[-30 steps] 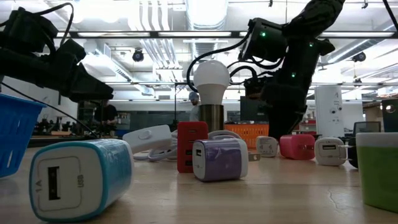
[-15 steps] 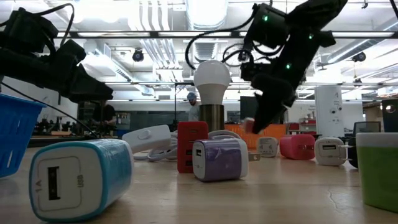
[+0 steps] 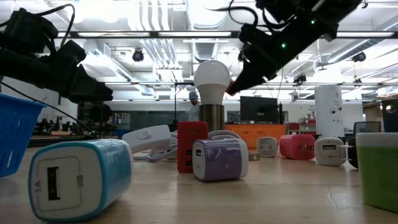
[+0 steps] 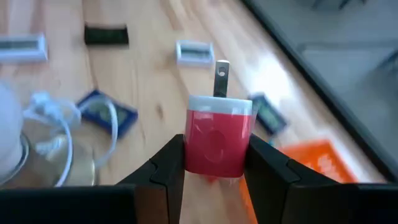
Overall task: Pick & Place Office items
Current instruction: Put the top pink charger adapter into the orange bin
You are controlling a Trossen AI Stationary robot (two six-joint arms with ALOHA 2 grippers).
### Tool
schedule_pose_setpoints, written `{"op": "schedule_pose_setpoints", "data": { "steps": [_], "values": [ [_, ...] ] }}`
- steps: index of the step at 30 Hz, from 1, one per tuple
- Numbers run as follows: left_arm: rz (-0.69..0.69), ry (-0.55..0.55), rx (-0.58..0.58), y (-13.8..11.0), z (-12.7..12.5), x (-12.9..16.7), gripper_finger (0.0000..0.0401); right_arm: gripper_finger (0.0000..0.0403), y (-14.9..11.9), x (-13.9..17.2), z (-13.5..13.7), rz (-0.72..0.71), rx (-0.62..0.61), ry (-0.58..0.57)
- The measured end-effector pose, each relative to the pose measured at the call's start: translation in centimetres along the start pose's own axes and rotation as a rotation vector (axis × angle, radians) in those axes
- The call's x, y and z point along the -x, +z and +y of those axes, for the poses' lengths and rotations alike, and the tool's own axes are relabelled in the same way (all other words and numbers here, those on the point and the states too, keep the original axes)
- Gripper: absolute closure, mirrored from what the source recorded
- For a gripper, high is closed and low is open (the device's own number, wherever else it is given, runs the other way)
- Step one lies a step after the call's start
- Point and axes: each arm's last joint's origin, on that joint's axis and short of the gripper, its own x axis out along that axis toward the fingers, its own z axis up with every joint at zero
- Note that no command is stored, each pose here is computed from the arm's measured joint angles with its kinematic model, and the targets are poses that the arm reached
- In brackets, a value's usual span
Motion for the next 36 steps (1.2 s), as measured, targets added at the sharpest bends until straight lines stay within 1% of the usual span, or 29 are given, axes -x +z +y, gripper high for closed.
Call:
{"op": "schedule_pose_setpoints", "data": {
  "steps": [4, 9, 11, 15, 20, 22, 26, 30, 33, 36],
  "values": [
    [-0.006, -0.001, 0.004, 0.1, 0.0, 0.0, 0.0101, 0.0282, -1.0, -0.5, -1.5, -0.048, 0.014, -0.042],
    [-0.017, 0.003, 0.006, 0.2, 0.0, 0.0, 0.0101, 0.0282, -3.0, -1.0, -4.4, 0.015, 0.009, -0.126],
    [-0.017, 0.003, 0.006, 0.2, 0.0, 0.0, 0.0101, 0.0282, -3.6, -1.2, -5.4, 0.039, 0.004, -0.143],
    [-0.019, 0.006, 0.009, 0.2, 0.0, 0.0, 0.0101, 0.0282, -4.3, -1.6, -7.4, 0.076, -0.043, -0.098],
    [-0.020, 0.007, 0.021, 0.2, 0.0, 0.0, 0.0101, 0.0282, -4.5, -1.8, -9.1, 0.180, -0.069, -0.116],
    [-0.021, 0.010, 0.026, 0.2, 0.0, 0.0, 0.0101, 0.0282, -4.2, -1.7, -9.6, 0.227, -0.074, -0.106],
    [-0.021, 0.013, 0.026, 0.2, 0.0, 0.0, 0.0101, 0.0282, -3.8, -1.8, -10.4, 0.292, -0.111, -0.049],
    [-0.021, 0.013, 0.028, 0.2, 0.0, 0.0, 0.0101, 0.0282, -3.7, -1.6, -11.2, 0.339, -0.127, -0.049],
    [-0.021, 0.012, 0.028, 0.2, 0.0, 0.0, 0.0101, 0.0282, -4.0, -1.6, -11.7, 0.359, -0.155, -0.009],
    [-0.021, 0.012, 0.028, 0.2, 0.0, 0.0, 0.0101, 0.0282, -4.2, -1.6, -12.0, 0.368, -0.176, 0.006]
  ]
}}
